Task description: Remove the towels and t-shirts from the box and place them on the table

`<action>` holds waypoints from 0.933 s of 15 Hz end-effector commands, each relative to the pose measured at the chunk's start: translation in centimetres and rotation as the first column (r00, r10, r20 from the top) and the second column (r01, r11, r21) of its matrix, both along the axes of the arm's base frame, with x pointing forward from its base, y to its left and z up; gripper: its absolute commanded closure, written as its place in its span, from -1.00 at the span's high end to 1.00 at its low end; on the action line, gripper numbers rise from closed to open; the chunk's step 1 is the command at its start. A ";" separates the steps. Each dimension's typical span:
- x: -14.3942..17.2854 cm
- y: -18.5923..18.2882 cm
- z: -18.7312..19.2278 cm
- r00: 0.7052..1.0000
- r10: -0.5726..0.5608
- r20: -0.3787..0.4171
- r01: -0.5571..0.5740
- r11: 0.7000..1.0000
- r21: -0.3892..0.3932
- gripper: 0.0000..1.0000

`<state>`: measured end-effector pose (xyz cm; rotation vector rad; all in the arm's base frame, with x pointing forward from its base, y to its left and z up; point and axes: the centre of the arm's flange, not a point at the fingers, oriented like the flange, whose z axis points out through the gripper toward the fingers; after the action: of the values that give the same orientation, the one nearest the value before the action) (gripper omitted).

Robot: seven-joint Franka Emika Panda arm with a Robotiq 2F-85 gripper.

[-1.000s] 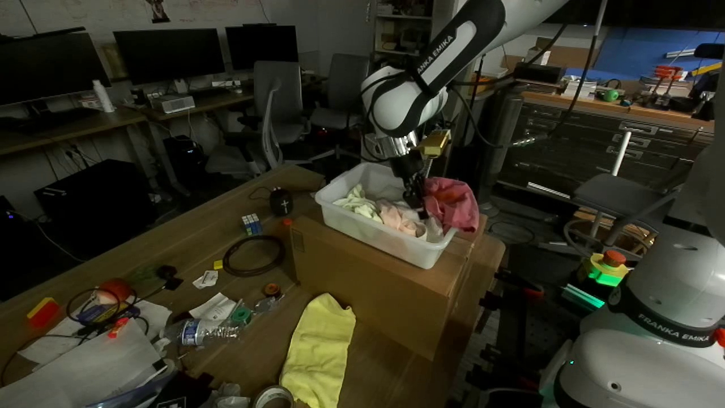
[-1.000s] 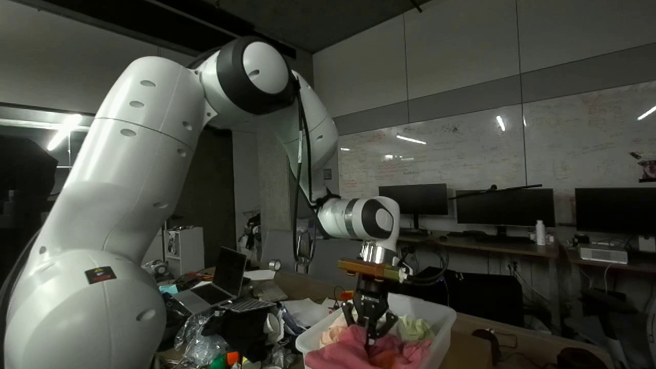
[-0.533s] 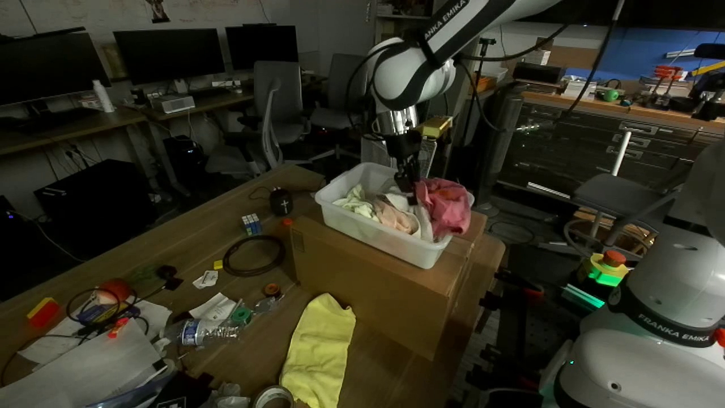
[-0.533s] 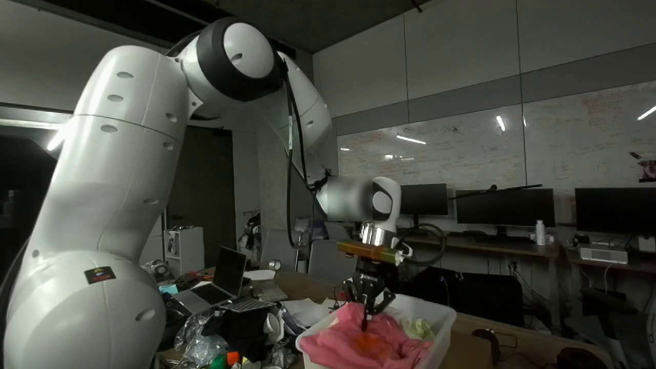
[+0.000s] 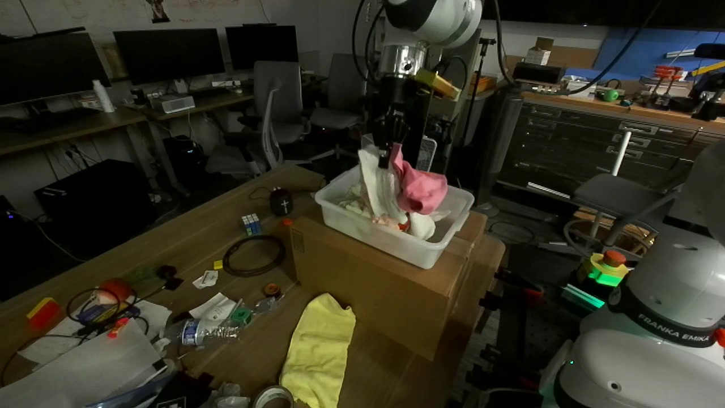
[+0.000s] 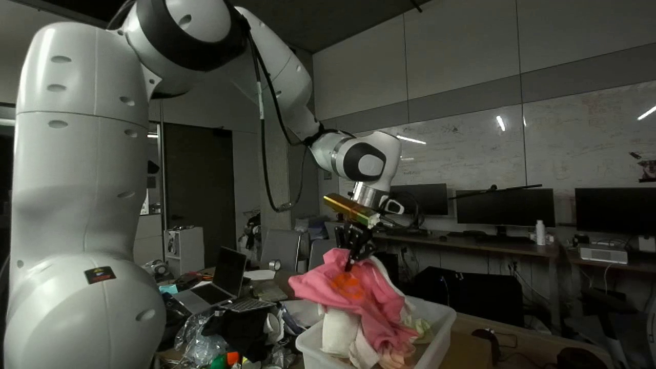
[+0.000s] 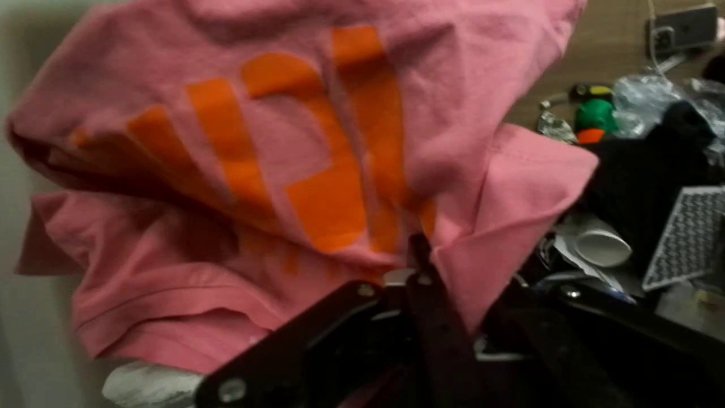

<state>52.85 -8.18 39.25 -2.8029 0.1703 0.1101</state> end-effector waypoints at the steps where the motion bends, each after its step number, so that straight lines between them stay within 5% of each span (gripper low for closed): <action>1: -0.8 2.5 4.1 0.986 -0.135 0.103 0.124 0.987 0.105 -0.94; 6: 0.1 7.2 7.9 0.922 -0.277 0.271 0.219 0.950 0.224 -0.94; 14: -0.4 16.2 12.3 0.752 -0.349 0.559 0.205 0.930 0.305 -0.94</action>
<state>53.94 5.58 50.08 -2.4549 0.4062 -0.6553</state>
